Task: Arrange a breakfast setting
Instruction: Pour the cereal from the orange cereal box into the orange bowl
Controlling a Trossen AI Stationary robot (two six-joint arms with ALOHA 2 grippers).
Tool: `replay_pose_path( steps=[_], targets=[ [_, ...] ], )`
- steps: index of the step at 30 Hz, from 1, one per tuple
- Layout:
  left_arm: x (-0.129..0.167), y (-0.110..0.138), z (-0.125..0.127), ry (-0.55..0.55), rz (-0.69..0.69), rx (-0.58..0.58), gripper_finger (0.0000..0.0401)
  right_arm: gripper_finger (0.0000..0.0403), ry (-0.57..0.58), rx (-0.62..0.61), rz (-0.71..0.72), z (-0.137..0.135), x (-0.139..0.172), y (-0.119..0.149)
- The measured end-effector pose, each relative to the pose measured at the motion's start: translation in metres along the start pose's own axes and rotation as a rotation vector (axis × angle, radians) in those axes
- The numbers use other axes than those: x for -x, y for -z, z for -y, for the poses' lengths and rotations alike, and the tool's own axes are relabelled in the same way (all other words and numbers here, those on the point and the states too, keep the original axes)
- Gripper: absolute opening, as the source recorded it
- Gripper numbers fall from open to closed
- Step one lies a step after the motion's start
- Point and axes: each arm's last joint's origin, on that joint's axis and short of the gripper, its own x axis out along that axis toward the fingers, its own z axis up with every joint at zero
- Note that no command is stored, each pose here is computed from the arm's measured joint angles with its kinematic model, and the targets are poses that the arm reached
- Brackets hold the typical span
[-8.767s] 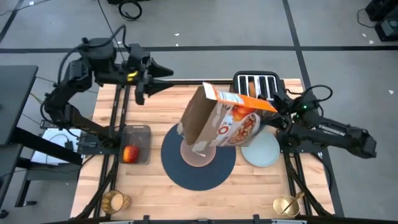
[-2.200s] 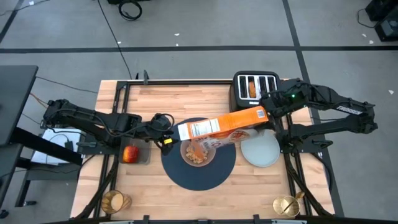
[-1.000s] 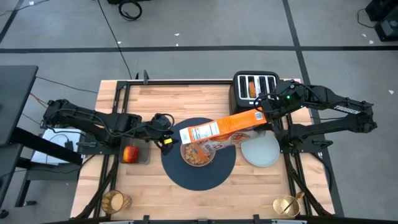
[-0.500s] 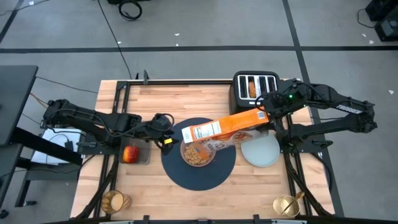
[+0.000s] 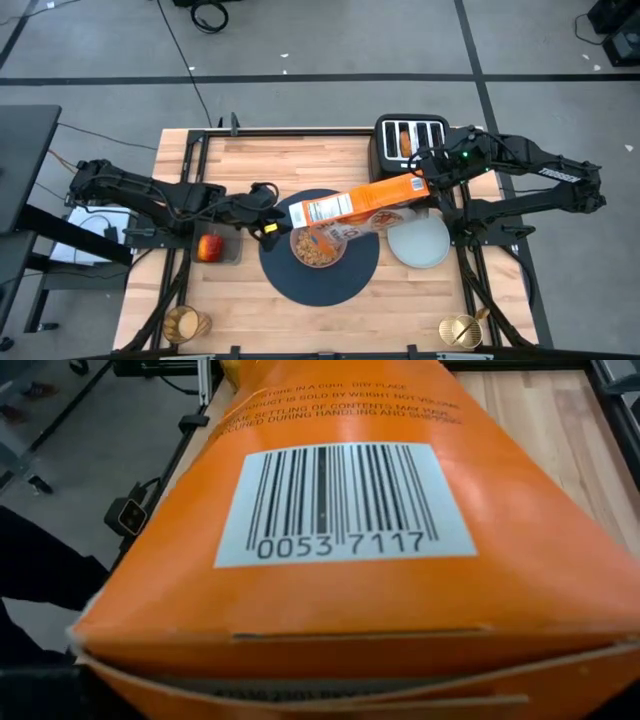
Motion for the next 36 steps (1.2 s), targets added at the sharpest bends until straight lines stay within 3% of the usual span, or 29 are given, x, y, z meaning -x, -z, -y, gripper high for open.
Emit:
replay_pose_path(
  steps=[9, 15, 21, 36],
  targets=[
    [0.043, -0.013, -0.004, 0.097, 0.117, 0.052, 0.0214, 0.0289, -0.005, -0.011, 0.031, -0.002, 0.005, 0.001],
    [0.065, -0.021, -0.005, 0.163, 0.213, 0.084, 0.0187, 0.0289, 0.000, -0.044, 0.067, -0.004, 0.005, 0.015],
    [0.069, -0.027, -0.002, 0.205, 0.271, 0.101, 0.0183, 0.0289, 0.001, -0.064, 0.140, -0.004, -0.001, 0.032],
    [0.072, -0.023, 0.007, 0.298, 0.235, 0.260, 0.0183, 0.0289, -0.033, -0.106, 0.333, -0.007, -0.012, 0.079]
  ],
)
